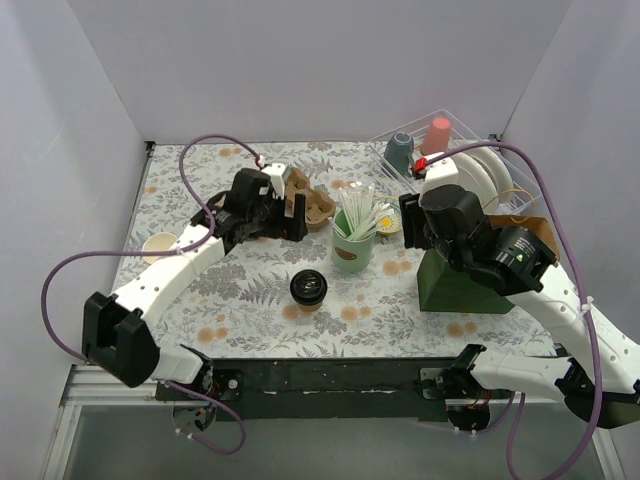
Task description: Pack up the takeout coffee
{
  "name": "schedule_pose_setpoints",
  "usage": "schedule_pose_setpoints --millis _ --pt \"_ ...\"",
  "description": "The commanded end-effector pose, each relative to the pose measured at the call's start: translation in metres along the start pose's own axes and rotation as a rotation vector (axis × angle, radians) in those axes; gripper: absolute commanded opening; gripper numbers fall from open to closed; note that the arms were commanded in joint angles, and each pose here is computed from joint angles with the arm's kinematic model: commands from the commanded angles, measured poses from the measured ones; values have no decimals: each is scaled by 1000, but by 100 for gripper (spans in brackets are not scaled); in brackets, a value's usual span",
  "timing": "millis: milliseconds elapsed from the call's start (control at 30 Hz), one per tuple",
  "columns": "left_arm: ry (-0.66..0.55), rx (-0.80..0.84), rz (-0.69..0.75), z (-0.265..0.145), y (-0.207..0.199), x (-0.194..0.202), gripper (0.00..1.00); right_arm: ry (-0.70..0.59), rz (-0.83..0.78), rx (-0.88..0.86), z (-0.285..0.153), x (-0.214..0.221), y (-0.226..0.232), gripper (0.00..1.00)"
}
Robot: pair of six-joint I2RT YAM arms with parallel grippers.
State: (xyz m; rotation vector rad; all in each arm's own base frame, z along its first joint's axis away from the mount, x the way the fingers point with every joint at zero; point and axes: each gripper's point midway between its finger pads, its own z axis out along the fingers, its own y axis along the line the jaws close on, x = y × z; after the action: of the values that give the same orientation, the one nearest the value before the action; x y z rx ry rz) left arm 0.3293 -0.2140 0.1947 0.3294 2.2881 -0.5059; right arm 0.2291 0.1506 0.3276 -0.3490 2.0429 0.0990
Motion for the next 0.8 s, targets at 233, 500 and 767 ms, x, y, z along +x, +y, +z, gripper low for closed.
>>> schedule_pose_setpoints --millis 233,500,767 --pt "133 13 25 -38 -61 89 98 -66 10 -79 -1 -3 8 63" --pt "173 -72 76 -26 -72 116 98 -82 27 -103 -7 2 7 63" --pt "145 -136 69 -22 -64 120 96 -74 51 -142 -12 9 11 63"
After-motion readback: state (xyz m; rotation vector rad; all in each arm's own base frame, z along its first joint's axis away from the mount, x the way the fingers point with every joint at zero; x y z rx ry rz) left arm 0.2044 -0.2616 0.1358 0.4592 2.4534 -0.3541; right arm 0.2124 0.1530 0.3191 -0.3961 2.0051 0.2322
